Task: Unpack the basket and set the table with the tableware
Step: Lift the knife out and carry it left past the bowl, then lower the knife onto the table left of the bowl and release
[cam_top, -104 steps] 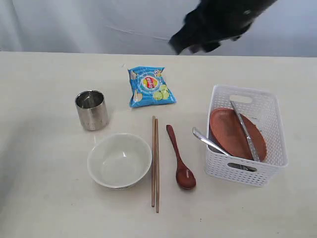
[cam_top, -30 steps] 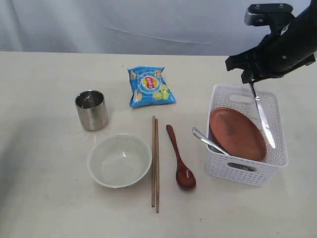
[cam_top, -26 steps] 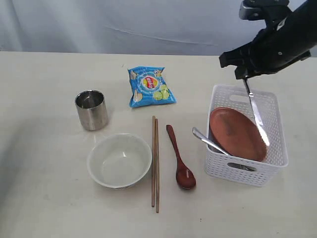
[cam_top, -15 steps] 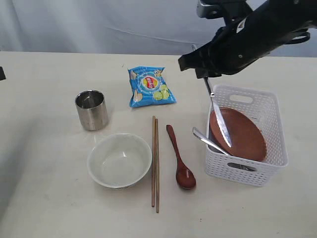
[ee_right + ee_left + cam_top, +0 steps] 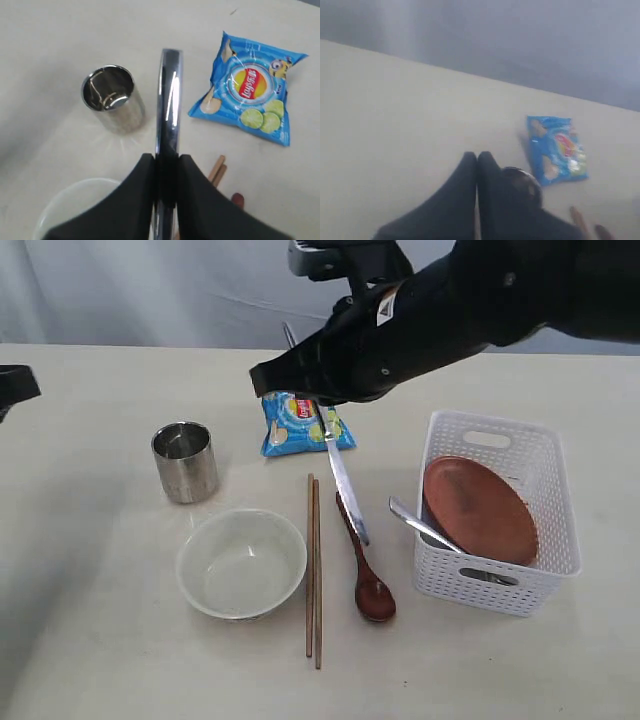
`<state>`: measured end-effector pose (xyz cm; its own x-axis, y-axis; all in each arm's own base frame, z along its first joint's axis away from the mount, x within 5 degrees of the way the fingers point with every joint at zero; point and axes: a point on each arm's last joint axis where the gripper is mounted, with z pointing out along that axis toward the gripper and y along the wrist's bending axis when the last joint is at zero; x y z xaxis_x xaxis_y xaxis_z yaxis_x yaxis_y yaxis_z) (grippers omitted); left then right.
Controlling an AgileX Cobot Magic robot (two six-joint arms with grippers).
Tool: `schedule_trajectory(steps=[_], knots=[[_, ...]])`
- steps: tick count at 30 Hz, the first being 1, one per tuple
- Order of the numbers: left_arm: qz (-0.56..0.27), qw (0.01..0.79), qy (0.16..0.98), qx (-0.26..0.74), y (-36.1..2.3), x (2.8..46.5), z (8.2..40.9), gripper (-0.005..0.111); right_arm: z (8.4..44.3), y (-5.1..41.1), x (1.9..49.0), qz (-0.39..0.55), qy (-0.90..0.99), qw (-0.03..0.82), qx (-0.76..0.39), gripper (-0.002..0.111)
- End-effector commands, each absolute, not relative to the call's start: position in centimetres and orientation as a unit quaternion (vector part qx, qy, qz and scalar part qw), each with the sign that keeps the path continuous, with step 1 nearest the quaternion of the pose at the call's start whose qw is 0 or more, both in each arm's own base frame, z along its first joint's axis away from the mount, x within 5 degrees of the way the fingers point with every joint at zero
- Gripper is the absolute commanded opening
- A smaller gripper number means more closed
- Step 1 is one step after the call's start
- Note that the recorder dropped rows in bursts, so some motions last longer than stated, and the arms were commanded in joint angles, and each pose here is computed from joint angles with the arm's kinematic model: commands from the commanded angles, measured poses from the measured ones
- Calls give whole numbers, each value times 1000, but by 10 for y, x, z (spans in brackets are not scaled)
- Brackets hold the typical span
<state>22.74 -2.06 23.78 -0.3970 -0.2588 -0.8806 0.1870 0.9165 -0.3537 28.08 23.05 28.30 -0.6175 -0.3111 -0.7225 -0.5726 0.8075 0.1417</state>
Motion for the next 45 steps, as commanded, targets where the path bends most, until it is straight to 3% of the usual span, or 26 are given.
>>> schedule_trajectory(steps=[1, 5, 11, 14, 25, 31, 40, 42, 45], knots=[[-349, 538, 764, 72, -51, 215, 246, 0, 292, 237, 280, 206, 864, 391, -240, 0], [-377, 528, 757, 81, -55, 216, 244, 7, 295, 238, 283, 216, 857, 409, -227, 0], [-379, 523, 759, 80, -55, 221, 238, 44, 295, 239, 282, 223, 857, 409, -222, 0], [-390, 518, 757, 79, -56, 223, 235, 54, 295, 239, 282, 225, 857, 408, -219, 0], [-353, 526, 771, 58, -44, 228, 230, 54, 290, 246, 270, 273, 885, 335, -175, 0], [-238, 521, 819, -35, -8, 229, 224, 54, 278, 276, 250, 298, 890, 301, -168, 0], [-83, 540, 831, -108, 23, 206, 244, 54, 242, 347, 241, 288, 906, 234, -206, 0], [-60, 547, 827, -118, 26, 200, 250, 51, 241, 366, 239, 267, 910, 228, -221, 0], [-38, 555, 821, -129, 29, 193, 256, 36, 243, 385, 240, 195, 923, 230, -240, 0]])
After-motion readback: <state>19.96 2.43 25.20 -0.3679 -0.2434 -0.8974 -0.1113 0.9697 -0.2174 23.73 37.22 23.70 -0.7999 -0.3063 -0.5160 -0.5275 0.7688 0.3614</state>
